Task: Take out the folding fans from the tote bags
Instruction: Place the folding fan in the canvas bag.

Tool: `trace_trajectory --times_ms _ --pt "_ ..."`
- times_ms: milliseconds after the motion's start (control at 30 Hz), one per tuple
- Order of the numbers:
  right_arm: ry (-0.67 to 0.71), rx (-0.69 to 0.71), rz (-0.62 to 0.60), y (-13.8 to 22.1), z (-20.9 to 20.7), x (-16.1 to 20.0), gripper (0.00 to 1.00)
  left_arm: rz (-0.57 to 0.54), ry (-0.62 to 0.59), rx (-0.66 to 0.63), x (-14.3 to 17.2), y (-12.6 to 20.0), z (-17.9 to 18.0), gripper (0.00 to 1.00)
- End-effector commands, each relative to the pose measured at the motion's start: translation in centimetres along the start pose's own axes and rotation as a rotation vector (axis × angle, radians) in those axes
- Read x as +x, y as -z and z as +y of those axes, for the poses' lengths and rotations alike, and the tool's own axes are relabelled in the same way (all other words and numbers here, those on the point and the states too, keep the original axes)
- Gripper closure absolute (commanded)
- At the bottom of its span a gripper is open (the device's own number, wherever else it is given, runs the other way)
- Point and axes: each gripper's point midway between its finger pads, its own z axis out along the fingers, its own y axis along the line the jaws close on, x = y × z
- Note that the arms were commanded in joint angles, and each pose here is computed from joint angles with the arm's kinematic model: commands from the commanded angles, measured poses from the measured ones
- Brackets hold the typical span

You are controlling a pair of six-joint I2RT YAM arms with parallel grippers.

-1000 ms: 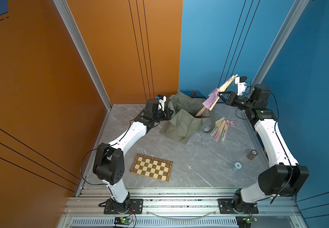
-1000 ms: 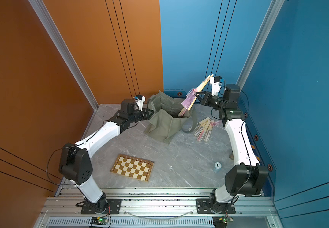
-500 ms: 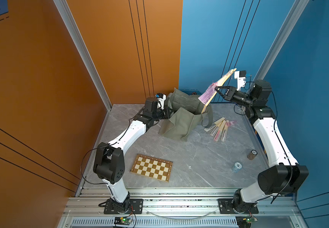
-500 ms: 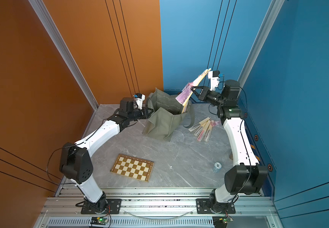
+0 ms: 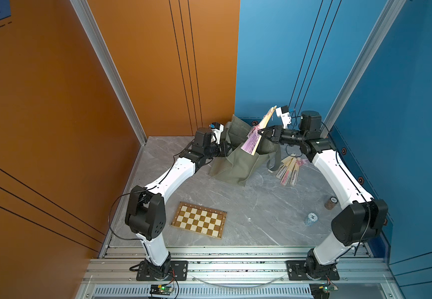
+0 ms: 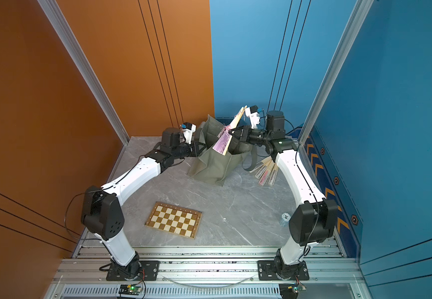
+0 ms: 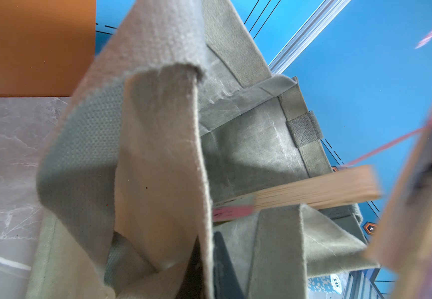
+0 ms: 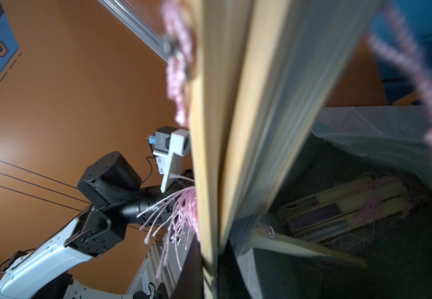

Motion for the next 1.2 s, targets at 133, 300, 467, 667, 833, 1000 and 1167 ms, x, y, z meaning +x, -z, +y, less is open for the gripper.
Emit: trace_trajectory --times_ms 133,300,467,667,833,1000,1167 --pt "-0.115 -0.022 0.052 -1.4 -0.4 -0.6 0.91 -0.007 -0.057 0.042 -0.8 0.4 -1.6 1.00" --pt "-0.220 -0.037 0.103 -2.2 -1.9 0.2 0.88 -0.013 -0.057 0.039 -0.9 0.5 -1.7 1.00" --pt "-0.250 -0.072 0.129 -2.4 -1.9 0.5 0.83 -0.010 -0.059 0.036 -1.0 0.5 -1.7 1.00" --pt "-0.310 -0.021 0.148 -2.3 -3.9 1.5 0.83 -0.007 -0.057 0.030 -0.9 0.6 -1.6 1.00" --pt "-0.362 0.046 0.165 -2.0 -6.4 2.7 0.83 -0.007 -0.055 0.031 -0.9 0.6 -1.6 1.00" --pt "-0.383 0.112 0.190 -1.9 -8.2 4.0 0.79 -0.006 -0.056 0.028 -1.0 0.5 -1.6 1.00" --pt "-0.393 0.120 0.218 -2.4 -8.9 5.1 0.74 -0.008 -0.055 0.027 -1.0 0.4 -1.5 1.00"
